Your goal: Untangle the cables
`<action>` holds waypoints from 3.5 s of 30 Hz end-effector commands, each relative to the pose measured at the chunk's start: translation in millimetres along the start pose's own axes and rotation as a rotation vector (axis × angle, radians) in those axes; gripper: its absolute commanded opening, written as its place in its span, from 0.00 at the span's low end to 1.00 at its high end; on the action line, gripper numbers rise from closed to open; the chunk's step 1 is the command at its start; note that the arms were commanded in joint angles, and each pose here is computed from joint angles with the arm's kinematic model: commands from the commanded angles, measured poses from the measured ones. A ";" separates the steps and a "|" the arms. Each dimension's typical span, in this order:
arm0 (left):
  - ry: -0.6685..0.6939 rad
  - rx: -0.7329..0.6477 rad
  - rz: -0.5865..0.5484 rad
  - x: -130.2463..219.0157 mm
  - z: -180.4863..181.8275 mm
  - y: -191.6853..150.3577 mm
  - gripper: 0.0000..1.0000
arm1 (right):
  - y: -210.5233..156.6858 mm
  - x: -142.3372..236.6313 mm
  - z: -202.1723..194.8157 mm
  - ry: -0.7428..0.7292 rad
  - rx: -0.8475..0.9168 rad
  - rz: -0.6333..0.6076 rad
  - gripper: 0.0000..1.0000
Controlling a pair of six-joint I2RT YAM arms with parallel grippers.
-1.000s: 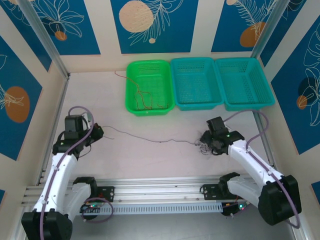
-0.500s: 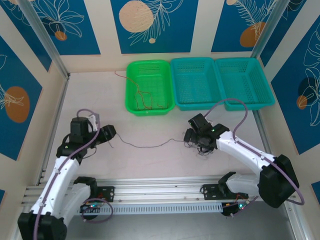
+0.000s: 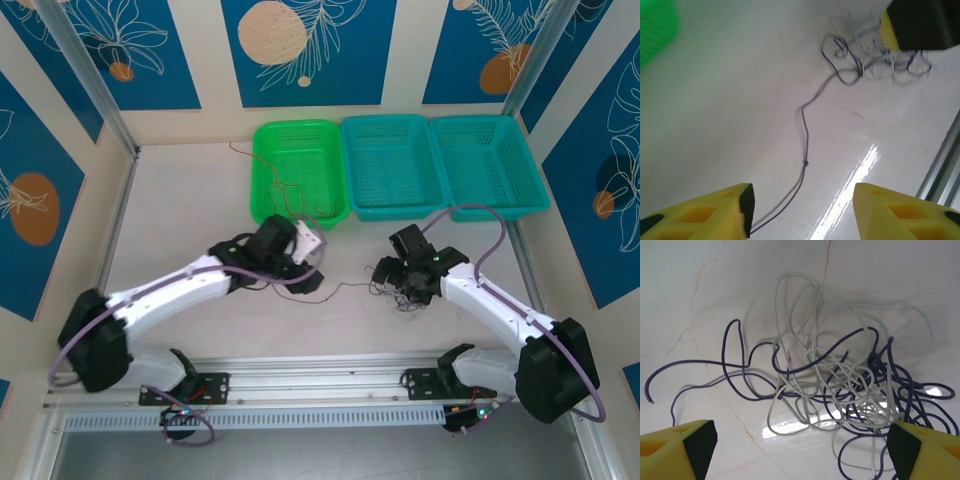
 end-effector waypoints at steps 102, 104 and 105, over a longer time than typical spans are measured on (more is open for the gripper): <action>0.261 0.752 -0.372 128.4 119.8 -69.8 0.00 | 8.0 -24.0 -50.0 -0.092 -0.238 -0.002 0.48; 0.153 0.707 -0.406 129.7 110.6 -57.5 0.00 | 5.9 -17.8 -32.5 -0.071 -0.147 0.025 0.73; 0.119 0.692 -0.416 132.2 106.4 -52.1 0.00 | 5.4 -9.8 -27.9 -0.113 -0.113 0.018 0.82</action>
Point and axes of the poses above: each hand's point on the last joint's axis, 136 mm out from that joint toward the fingers, its own x axis back along the fingers, its own z axis along the line the jaws close on, y = z × x, the point moved 7 cm from there along x, back along the fingers, and after that the axes turned 7 degrees about x, right-handed, at the moved point
